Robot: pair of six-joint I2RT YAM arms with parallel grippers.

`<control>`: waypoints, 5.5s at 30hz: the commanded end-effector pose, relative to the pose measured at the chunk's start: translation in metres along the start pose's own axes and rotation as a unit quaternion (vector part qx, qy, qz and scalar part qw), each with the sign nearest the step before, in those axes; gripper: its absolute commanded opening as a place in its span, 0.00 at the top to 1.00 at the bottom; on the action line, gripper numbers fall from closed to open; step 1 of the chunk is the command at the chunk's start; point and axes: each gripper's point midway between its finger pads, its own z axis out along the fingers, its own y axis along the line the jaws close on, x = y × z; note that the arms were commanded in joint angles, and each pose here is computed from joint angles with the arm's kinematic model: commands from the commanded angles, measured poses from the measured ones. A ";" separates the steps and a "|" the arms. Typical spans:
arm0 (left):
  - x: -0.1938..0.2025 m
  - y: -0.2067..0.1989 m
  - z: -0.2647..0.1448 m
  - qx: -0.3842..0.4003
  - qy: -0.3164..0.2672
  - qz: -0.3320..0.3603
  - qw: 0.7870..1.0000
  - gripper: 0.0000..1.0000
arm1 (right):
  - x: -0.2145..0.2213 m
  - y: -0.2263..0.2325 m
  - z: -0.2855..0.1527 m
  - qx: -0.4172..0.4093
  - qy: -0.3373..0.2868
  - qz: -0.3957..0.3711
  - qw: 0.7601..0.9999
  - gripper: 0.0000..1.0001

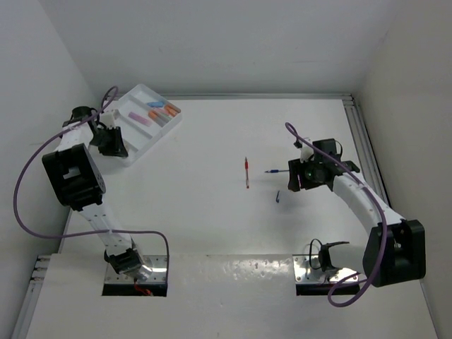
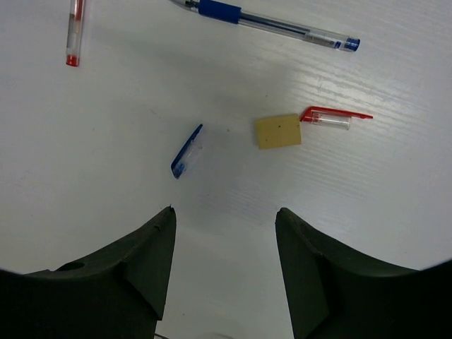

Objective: Sort the stationery into containers
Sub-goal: Place the stationery in the storage box, then pick up the stationery from the center of the board, then place the stationery in the storage box.

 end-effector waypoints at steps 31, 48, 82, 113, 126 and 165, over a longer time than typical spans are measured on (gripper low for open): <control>-0.072 -0.018 -0.051 -0.079 -0.134 0.085 0.984 0.32 | 0.032 -0.035 0.004 0.134 0.042 0.122 0.983 0.44; -0.055 -0.082 -0.070 -0.063 -0.168 0.135 0.975 0.31 | 0.021 -0.036 0.052 0.141 0.050 0.205 0.967 0.38; -0.050 -0.095 -0.062 -0.039 -0.162 0.145 0.975 0.31 | 0.024 -0.027 0.086 0.098 0.101 0.166 0.976 0.69; -0.036 -0.345 -0.147 0.294 -0.312 0.134 0.894 0.40 | -0.157 0.111 -0.013 -0.230 -0.040 0.371 0.899 1.00; -0.050 -0.443 -0.124 0.377 -0.259 0.110 0.883 0.39 | -0.210 0.118 -0.026 -0.294 -0.058 0.425 0.854 0.98; -0.032 -0.513 -0.041 0.318 -0.212 0.175 0.907 0.52 | -0.197 0.129 -0.025 -0.304 -0.045 0.413 0.857 1.00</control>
